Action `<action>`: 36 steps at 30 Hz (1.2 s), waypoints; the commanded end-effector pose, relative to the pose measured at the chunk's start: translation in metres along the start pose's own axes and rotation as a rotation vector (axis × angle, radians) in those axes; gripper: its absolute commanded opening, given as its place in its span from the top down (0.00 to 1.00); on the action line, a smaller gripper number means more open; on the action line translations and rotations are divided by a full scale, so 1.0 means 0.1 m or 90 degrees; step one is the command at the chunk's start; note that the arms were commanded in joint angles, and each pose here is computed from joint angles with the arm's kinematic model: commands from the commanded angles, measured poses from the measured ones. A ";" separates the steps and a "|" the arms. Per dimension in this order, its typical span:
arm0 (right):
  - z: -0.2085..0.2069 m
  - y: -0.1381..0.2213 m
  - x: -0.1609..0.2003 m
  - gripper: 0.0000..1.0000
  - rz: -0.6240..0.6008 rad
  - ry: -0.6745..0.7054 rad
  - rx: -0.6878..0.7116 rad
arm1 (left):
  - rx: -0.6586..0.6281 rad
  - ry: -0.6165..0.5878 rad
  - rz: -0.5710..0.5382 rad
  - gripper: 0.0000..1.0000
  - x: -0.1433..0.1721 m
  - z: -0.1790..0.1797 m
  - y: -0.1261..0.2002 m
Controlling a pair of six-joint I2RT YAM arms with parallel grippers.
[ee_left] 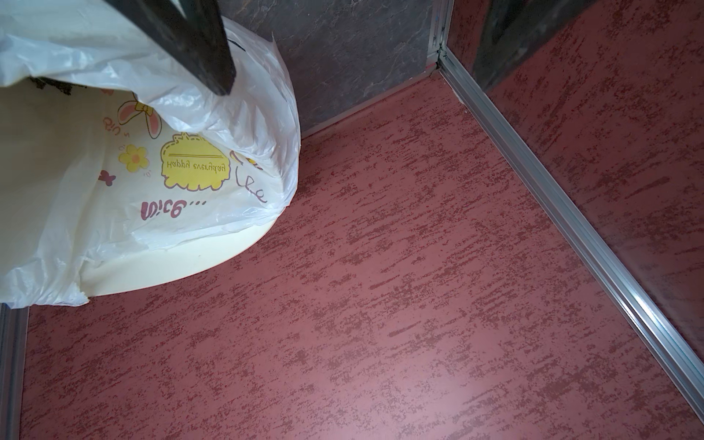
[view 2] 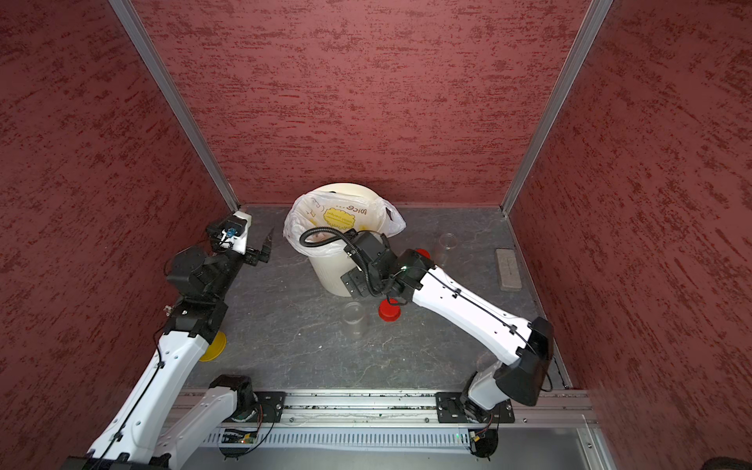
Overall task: Empty moldy tea leaves from jars
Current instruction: Place the jar at the center of the board, then reset both arms
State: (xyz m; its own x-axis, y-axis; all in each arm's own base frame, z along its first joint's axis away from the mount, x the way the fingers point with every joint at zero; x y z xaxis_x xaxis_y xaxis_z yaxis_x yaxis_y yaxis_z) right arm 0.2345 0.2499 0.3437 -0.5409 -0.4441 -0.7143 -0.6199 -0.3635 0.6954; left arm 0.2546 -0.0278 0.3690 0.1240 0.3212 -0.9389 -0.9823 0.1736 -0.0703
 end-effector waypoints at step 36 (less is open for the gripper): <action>-2.34 -0.35 1.94 0.01 -0.478 -0.233 0.380 | -0.155 0.311 0.101 0.00 1.28 0.19 0.04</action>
State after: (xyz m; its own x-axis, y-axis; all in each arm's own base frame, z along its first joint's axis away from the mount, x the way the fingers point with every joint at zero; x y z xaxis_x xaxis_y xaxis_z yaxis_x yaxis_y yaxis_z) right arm 0.2801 -0.0118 0.1674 -0.2118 0.0812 -0.9739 -0.9739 0.0656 0.2173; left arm 0.2711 0.0285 0.2518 -0.0962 -0.1180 -0.9883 -0.9930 -0.0576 0.1035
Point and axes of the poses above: each gripper's point midway between its finger pads, its own y axis back along the fingers, its own z axis along the line the jaws close on, x = y × z, the point moved 8 cm from there along y, back along the fingers, and after that the axes turned 3 degrees about y, right-handed, at the moved point
